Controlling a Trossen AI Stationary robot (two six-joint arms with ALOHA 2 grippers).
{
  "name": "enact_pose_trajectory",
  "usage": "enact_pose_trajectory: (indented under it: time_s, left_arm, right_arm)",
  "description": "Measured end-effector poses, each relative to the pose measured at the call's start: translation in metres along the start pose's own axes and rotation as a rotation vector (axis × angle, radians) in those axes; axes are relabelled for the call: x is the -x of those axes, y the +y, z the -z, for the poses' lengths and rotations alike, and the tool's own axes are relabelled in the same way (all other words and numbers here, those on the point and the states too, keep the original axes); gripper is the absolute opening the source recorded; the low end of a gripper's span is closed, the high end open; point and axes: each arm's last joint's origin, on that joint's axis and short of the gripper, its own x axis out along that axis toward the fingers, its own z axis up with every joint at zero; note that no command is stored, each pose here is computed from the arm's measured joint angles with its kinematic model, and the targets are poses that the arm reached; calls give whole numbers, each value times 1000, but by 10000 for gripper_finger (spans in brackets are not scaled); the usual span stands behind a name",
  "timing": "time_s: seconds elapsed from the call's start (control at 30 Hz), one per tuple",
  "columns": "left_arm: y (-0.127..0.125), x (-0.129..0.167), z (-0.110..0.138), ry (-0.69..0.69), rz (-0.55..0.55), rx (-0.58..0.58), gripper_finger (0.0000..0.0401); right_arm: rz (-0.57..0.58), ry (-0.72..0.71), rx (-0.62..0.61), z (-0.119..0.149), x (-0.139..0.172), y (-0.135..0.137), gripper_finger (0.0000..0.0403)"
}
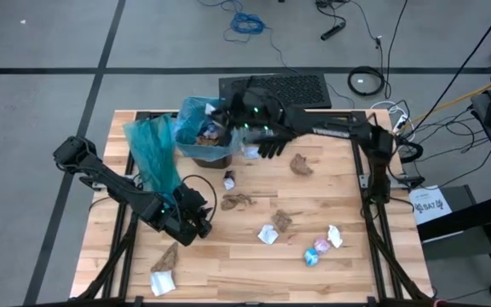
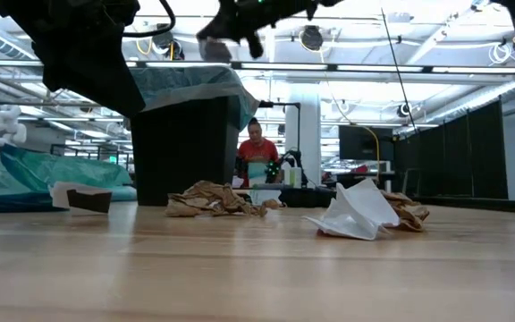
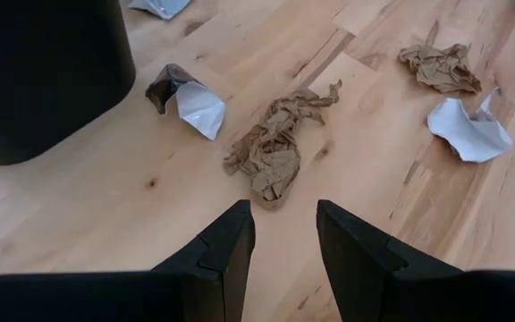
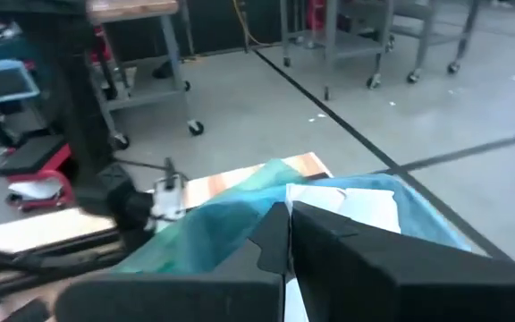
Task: Place trash/remove bag and relplace
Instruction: Put the white cardboard into the trash bin, then put the brown napkin into the trash bin
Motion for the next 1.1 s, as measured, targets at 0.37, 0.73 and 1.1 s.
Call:
enact_pose_trajectory:
  time_s: [0.37, 0.73, 1.1]
  left_arm:
    - [0, 0, 0, 8, 3, -5, 129]
    - [0, 0, 0, 17, 10, 5, 129]
    - [-1, 0, 1, 26, 16, 8, 129]
  right_arm:
    - [-60, -1, -74, -1, -28, -34, 115]
    - [-42, 185, 33, -15, 14, -29, 177]
    - [-102, 645, 80, -4, 89, 14, 158]
